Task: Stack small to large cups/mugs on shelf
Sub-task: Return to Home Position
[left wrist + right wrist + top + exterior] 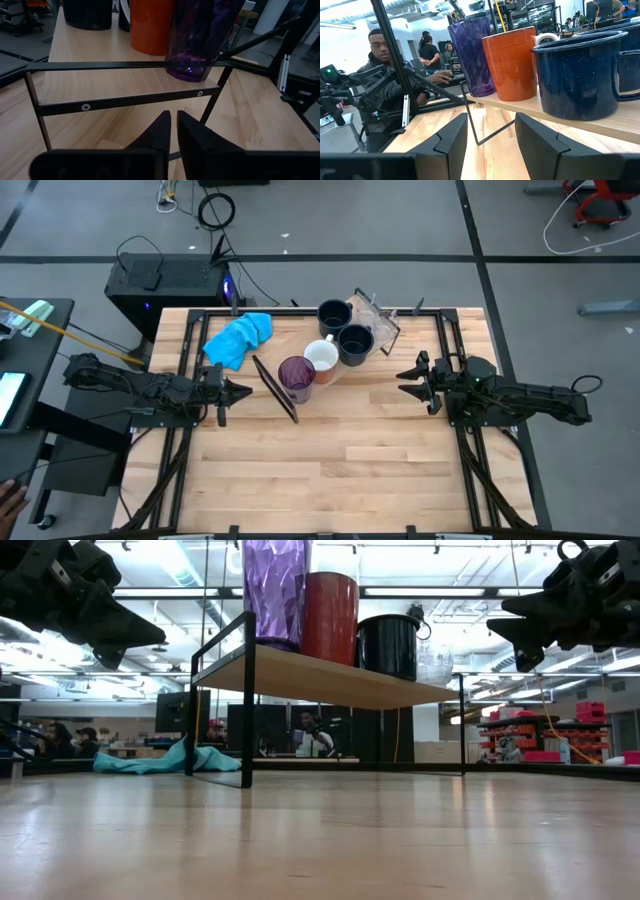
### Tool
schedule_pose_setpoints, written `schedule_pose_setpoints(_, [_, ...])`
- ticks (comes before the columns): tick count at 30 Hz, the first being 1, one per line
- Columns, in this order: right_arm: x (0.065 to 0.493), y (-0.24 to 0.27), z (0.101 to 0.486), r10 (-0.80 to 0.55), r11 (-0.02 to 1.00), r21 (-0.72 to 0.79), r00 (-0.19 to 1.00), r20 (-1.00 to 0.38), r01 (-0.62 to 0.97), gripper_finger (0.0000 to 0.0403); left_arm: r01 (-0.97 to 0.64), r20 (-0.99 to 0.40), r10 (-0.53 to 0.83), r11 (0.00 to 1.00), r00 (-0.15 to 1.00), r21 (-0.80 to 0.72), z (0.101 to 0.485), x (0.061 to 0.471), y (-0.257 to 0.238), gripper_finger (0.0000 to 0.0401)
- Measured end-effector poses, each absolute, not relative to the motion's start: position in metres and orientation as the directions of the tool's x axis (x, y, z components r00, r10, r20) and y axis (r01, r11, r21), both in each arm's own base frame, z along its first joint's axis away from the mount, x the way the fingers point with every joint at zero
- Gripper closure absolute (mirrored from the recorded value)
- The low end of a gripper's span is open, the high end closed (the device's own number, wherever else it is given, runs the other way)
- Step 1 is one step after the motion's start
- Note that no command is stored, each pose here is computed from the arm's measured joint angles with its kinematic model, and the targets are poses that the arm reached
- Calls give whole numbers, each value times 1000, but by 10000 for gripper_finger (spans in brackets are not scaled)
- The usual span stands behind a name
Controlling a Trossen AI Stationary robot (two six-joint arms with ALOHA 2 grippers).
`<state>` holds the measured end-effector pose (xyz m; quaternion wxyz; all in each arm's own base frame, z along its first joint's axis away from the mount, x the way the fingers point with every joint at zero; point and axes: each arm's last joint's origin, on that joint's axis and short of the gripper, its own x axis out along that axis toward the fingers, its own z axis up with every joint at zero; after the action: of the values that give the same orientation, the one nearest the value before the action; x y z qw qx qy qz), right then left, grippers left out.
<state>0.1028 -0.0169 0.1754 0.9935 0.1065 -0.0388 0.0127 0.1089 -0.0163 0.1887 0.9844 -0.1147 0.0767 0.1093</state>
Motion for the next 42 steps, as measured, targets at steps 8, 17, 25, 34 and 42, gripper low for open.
schedule_pose_setpoints(8, [103, -17, 175, 17, 977, 211, 997, 80, -33, 231, -233, -176, 198, 950, 964, -209, 189, 109, -16, 373])
schedule_pose_setpoints(17, [103, -17, 175, 17, 977, 211, 997, 80, -34, 231, -233, -176, 198, 950, 964, -209, 189, 109, -16, 364])
schedule_pose_setpoints(25, [103, -17, 175, 17, 977, 210, 997, 80, -34, 231, -233, -176, 198, 950, 964, -209, 189, 109, -16, 363])
schedule_pose_setpoints(34, [103, -17, 175, 17, 977, 211, 997, 80, -34, 231, -233, -176, 197, 950, 964, -209, 189, 109, -16, 373])
schedule_pose_setpoints(42, [103, -17, 175, 17, 977, 211, 997, 80, -34, 231, -233, -176, 197, 950, 964, -209, 189, 109, -16, 365])
